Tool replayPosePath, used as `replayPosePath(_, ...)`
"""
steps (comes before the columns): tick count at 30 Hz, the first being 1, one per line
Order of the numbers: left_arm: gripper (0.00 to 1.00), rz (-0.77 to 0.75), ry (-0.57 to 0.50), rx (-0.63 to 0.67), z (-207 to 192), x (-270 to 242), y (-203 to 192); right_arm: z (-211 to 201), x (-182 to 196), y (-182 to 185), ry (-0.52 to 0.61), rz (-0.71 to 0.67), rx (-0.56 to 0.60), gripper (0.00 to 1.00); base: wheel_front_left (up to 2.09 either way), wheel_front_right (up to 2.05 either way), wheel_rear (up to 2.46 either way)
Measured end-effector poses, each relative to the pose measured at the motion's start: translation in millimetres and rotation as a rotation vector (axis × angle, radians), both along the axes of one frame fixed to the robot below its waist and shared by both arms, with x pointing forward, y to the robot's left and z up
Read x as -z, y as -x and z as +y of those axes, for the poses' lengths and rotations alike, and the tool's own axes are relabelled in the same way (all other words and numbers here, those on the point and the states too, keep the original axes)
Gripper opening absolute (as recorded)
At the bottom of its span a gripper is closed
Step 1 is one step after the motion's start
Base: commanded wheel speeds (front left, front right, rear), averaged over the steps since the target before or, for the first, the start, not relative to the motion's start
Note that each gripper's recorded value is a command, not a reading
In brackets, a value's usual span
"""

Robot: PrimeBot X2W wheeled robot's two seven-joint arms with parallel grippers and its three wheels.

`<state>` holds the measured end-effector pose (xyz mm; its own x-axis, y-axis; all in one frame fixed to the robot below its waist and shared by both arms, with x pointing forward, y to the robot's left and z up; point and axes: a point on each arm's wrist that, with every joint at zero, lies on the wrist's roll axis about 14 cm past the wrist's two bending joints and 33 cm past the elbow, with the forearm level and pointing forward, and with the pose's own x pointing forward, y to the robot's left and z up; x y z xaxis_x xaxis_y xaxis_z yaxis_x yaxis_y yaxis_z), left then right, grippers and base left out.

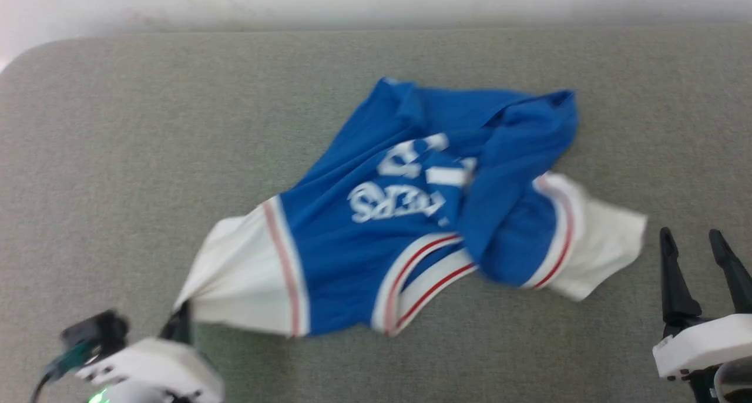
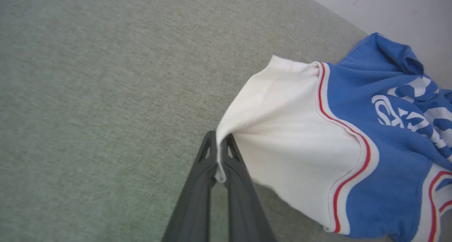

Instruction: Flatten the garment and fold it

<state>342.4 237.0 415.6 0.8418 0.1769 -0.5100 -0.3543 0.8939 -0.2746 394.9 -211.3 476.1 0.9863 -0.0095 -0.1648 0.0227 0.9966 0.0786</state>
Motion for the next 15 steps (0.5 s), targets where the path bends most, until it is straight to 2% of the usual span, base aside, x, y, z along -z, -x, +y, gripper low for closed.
replayPosePath(2,0.00,0.014,-0.037,-0.048,19.7,-1.0,15.2,4.3,1.6,-0.9,0.003,0.011,-0.014,1.00,0.00,0.00,0.00)
replayPosePath(6,0.00,-0.028,-0.039,-0.089,28.1,-12.9,20.0,12.3,4.4,-4.0,0.011,0.032,-0.040,1.00,0.00,0.00,0.00)
replayPosePath(10,0.00,-0.042,-0.020,-0.079,19.1,-15.6,18.6,19.8,10.6,-5.9,0.028,0.080,-0.067,1.00,0.00,0.00,0.00)
replayPosePath(15,0.00,-0.058,0.010,-0.038,1.5,-15.6,5.3,27.4,31.8,-3.6,0.094,0.217,-0.106,1.00,0.00,0.00,0.00)
